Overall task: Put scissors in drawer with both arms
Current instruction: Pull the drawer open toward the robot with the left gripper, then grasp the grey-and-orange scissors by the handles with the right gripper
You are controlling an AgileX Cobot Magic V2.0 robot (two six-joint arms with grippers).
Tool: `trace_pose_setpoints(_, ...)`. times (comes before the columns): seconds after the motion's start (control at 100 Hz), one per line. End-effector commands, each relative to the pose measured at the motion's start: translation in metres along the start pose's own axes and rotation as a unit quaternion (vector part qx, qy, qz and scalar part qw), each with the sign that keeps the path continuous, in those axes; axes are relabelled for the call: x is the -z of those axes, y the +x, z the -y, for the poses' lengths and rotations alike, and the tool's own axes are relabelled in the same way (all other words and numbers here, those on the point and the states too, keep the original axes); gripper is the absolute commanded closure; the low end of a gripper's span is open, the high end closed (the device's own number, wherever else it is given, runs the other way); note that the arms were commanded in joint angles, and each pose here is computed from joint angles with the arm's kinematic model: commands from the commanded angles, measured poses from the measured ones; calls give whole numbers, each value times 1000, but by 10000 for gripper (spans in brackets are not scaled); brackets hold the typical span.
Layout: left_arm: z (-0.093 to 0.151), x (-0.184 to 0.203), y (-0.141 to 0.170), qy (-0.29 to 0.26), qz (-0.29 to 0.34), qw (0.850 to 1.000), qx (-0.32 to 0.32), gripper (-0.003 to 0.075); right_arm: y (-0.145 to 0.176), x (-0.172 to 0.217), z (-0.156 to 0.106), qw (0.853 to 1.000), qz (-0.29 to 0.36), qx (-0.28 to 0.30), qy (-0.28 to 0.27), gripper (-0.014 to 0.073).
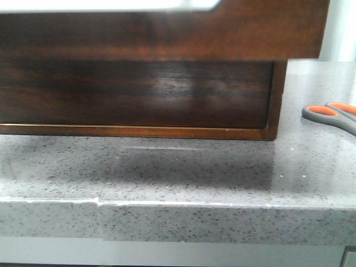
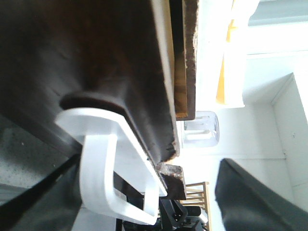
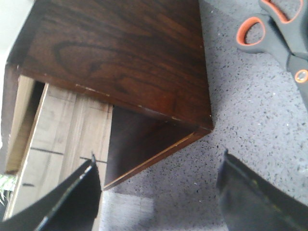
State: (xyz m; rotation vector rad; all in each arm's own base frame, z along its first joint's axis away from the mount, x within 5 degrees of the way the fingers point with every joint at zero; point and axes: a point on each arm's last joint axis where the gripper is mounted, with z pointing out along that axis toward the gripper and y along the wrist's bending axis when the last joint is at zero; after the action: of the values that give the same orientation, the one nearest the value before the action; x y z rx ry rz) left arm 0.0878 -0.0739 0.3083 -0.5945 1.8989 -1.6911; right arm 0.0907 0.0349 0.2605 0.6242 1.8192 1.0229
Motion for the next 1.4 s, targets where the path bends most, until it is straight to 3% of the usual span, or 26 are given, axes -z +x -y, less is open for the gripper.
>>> trace_pose_setpoints(0.0,14,1,0,20,0,1000,-13,173,-8,1,-9,999,16,37,-8,139)
trace_pose_setpoints(0.18,4,1,-3,-32,13,997,-73,173,-11,2,-15,998,20,63,-11,139)
trace_pose_setpoints(0.38,5,2,-8,-33,43,995,-85,209,-17,4,-20,995,37,92,-7,139)
trace_pose_setpoints(0.52,8,9,-6,-29,62,988,-140,363,-22,7,-27,992,47,118,-9,139)
trace_pose_setpoints(0.71,21,31,9,15,83,968,-236,655,-37,16,-52,978,68,195,-15,139)
trace_pose_setpoints(0.78,30,41,18,37,92,949,-300,741,-43,16,-63,970,59,235,-4,139)
trace_pose_setpoints(0.9,47,59,33,46,95,897,-429,740,-57,5,-74,959,9,279,45,139)
trace_pose_setpoints(1.04,60,72,43,-18,60,832,-551,740,-77,-19,-75,937,-71,315,137,139)
trace_pose_setpoints(1.16,64,82,40,-106,37,772,-626,740,-92,-48,-67,911,-142,330,204,139)
trace_pose_setpoints(1.3,67,88,41,-144,14,726,-672,740,-106,-85,-58,893,-189,329,242,139)
trace_pose_setpoints(1.39,68,89,42,-141,11,720,-680,740,-110,-105,-48,887,-212,321,256,139)
